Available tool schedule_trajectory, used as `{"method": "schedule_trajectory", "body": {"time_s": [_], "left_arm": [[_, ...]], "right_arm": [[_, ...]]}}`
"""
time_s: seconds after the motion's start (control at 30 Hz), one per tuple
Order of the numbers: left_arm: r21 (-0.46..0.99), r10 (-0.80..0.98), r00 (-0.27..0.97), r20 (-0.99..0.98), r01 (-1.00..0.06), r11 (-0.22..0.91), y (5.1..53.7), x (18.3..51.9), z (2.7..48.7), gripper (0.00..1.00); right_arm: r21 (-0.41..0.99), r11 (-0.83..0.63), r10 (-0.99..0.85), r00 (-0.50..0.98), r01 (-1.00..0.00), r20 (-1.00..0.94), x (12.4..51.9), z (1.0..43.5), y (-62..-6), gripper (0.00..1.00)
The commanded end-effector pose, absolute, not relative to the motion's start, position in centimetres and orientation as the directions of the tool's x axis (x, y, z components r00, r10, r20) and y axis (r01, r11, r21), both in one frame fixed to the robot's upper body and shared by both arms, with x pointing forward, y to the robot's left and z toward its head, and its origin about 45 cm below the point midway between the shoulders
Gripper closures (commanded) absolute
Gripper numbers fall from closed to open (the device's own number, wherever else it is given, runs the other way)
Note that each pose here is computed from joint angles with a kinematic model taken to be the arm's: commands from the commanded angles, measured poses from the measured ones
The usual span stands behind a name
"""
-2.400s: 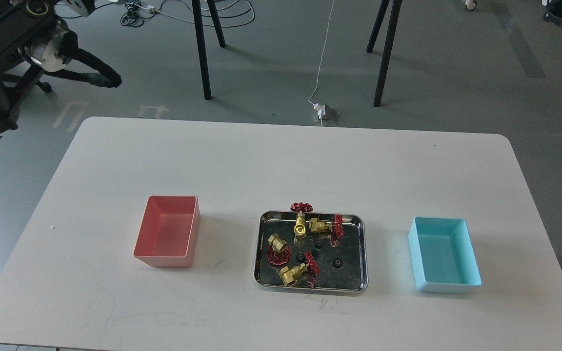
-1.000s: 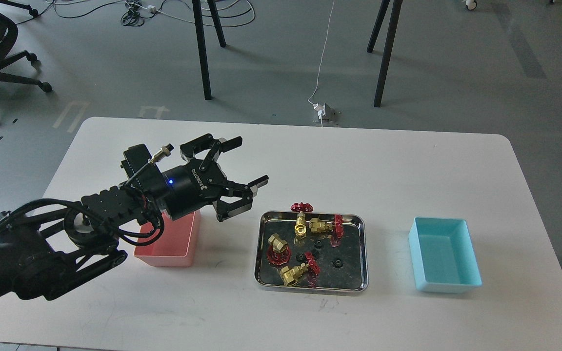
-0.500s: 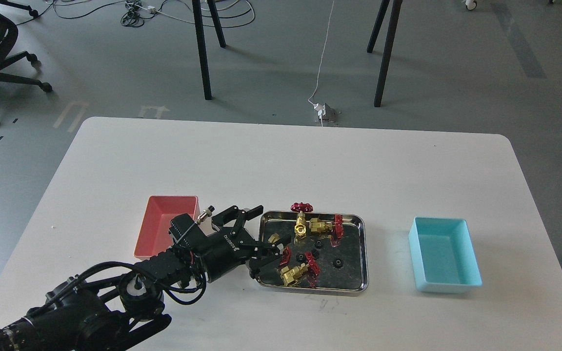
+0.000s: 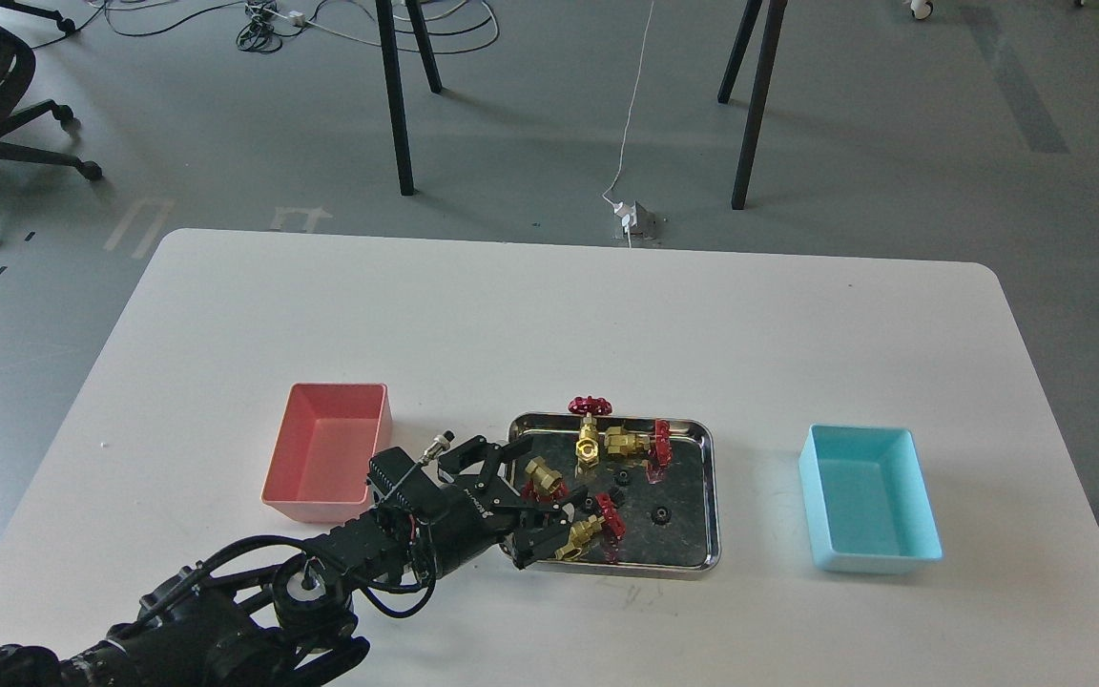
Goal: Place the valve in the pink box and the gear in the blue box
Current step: 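Close the left gripper on the brass valve with red handwheel, then lift the valve and carry it into the pink box, releasing it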
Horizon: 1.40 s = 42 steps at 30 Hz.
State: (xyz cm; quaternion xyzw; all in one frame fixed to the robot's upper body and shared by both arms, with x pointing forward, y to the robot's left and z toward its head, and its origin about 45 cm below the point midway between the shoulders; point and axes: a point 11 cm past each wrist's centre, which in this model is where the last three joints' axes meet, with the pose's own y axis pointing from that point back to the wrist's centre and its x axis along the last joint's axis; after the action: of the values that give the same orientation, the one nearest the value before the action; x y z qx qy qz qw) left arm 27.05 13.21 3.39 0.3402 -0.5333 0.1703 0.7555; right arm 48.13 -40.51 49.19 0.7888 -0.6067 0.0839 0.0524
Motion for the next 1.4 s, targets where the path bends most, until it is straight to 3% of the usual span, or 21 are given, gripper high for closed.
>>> {"method": "schedule_trajectory", "body": {"time_s": [0.0,0.1,0.13,0.43,0.63,0.87,1.07,1.37], "left_arm": [[0.341,-0.113,0.378,0.919,-0.615,0.711,13.2,27.0,3.1,0.27],[0.341,-0.114,0.380,0.918,-0.609,0.716,13.2,26.9,3.0,0.35],[0.340,-0.114,0.382,0.917,-0.601,0.724,13.2,26.7,3.0,0.45],[0.311,-0.086,0.375,0.923,-0.597,0.740,12.6,26.9,3.7,0.91],[0.184,0.040,0.302,0.952,-0.676,0.713,13.1,30.0,7.7,0.92],[0.106,0.057,0.174,0.983,-0.794,0.599,22.6,33.6,13.4,0.91],[0.227,-0.034,0.244,0.969,-0.835,0.501,30.8,30.5,11.8,0.90],[0.325,-0.107,0.312,0.944,-0.824,0.464,33.3,27.0,8.2,0.87]], "right_arm": [[-0.021,-0.257,-0.949,0.248,-0.966,0.196,48.1,49.3,-40.5,0.01],[-0.021,-0.256,-0.949,0.247,-0.966,0.196,48.1,49.2,-40.6,0.01],[-0.021,-0.256,-0.949,0.247,-0.966,0.196,48.1,49.2,-40.6,0.01],[-0.012,-0.247,-0.951,0.240,-0.969,0.197,48.2,48.8,-40.9,0.01],[0.003,-0.223,-0.958,0.220,-0.975,0.185,48.5,48.0,-41.7,0.01],[0.008,-0.223,-0.954,0.220,-0.975,0.203,48.5,48.0,-41.6,0.01],[0.013,-0.227,-0.952,0.224,-0.974,0.210,48.6,48.0,-41.4,0.01],[0.011,-0.231,-0.951,0.229,-0.973,0.210,48.7,48.0,-41.1,0.01]]}}
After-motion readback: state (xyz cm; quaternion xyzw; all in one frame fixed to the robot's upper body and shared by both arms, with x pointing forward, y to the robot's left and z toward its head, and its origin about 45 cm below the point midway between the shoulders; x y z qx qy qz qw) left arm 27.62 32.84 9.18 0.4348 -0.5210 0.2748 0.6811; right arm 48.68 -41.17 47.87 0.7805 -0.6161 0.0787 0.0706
